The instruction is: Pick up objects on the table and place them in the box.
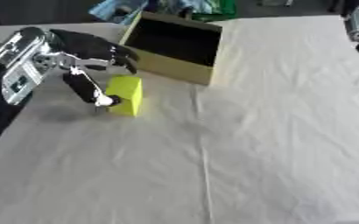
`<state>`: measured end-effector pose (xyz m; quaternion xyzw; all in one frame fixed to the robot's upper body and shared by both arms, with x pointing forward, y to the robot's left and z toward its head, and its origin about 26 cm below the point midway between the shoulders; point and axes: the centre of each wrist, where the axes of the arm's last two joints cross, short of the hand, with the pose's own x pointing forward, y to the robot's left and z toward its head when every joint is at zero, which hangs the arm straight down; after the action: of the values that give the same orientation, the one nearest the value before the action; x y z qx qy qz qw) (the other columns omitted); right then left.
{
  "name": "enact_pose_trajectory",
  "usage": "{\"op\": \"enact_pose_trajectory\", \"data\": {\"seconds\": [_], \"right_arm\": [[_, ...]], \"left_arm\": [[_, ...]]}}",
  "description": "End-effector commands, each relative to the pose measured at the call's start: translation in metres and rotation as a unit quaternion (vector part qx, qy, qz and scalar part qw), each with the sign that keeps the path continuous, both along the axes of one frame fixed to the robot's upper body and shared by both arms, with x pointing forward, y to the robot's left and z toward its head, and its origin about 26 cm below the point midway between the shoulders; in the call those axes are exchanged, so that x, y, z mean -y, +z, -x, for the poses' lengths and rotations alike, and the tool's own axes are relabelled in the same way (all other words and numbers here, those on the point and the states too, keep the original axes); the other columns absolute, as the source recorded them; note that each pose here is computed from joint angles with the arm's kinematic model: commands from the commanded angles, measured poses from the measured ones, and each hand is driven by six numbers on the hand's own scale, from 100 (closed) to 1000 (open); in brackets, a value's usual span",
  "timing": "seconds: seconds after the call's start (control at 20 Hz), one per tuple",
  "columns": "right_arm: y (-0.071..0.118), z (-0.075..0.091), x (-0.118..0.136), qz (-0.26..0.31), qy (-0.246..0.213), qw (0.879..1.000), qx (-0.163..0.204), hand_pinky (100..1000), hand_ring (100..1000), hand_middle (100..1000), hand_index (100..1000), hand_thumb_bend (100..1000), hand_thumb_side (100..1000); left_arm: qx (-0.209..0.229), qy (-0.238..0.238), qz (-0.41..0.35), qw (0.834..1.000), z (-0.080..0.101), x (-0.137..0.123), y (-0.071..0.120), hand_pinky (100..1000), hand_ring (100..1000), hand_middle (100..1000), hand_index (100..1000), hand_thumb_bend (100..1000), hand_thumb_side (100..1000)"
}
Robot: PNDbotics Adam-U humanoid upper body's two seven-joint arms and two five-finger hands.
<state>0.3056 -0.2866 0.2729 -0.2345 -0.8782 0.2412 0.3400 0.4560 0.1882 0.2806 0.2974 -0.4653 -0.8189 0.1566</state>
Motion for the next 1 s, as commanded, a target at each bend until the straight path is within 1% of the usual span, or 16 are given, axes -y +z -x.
{"op": "enact_pose_trajectory", "data": {"seconds": [0.05, 0.2, 0.45, 0.6, 0.65, 0.8, 0.9, 0.95, 1.0], "right_arm": [[0.01, 0.004, 0.002, 0.01, -0.002, 1.0, 0.017, 729, 821, 701, 805, 100, 404], [0.01, 0.004, 0.002, 0.01, -0.002, 1.0, 0.017, 729, 821, 701, 805, 100, 404], [0.012, 0.004, 0.002, 0.009, -0.001, 1.0, 0.019, 729, 821, 700, 805, 100, 404], [0.012, 0.004, 0.002, 0.009, -0.001, 1.0, 0.019, 728, 821, 700, 805, 100, 404], [0.012, 0.004, 0.002, 0.009, -0.001, 1.0, 0.019, 728, 821, 699, 805, 100, 404], [0.012, 0.004, 0.001, 0.009, -0.001, 1.0, 0.02, 728, 821, 699, 805, 100, 405], [0.012, 0.004, 0.002, 0.009, -0.001, 1.0, 0.02, 728, 821, 699, 805, 100, 405], [0.012, 0.004, 0.002, 0.009, -0.002, 1.0, 0.02, 729, 821, 699, 805, 100, 405], [0.012, 0.004, 0.002, 0.008, -0.002, 1.0, 0.02, 729, 821, 699, 805, 100, 405]], "left_arm": [[-0.033, -0.07, -0.163, 0.984, 0.002, 0.0, 0.016, 1000, 1000, 1000, 906, 302, 557], [-0.034, -0.069, -0.167, 0.983, 0.0, 0.002, 0.015, 1000, 1000, 1000, 895, 305, 546], [-0.04, -0.062, -0.181, 0.981, -0.005, 0.002, 0.009, 1000, 1000, 1000, 894, 321, 555], [-0.043, -0.06, -0.186, 0.98, -0.007, 0.002, 0.007, 1000, 1000, 1000, 903, 307, 532], [-0.043, -0.06, -0.187, 0.98, -0.008, 0.002, 0.006, 999, 1000, 1000, 922, 298, 508], [-0.047, -0.06, -0.192, 0.979, -0.009, 0.002, 0.003, 994, 999, 1000, 926, 290, 521], [-0.053, -0.06, -0.195, 0.978, -0.011, 0.001, -0.002, 988, 988, 982, 918, 272, 532], [-0.056, -0.061, -0.196, 0.977, -0.012, 0.001, -0.004, 985, 974, 951, 909, 247, 535], [-0.059, -0.064, -0.195, 0.977, -0.012, 0.001, -0.005, 984, 970, 941, 906, 240, 535]]}}
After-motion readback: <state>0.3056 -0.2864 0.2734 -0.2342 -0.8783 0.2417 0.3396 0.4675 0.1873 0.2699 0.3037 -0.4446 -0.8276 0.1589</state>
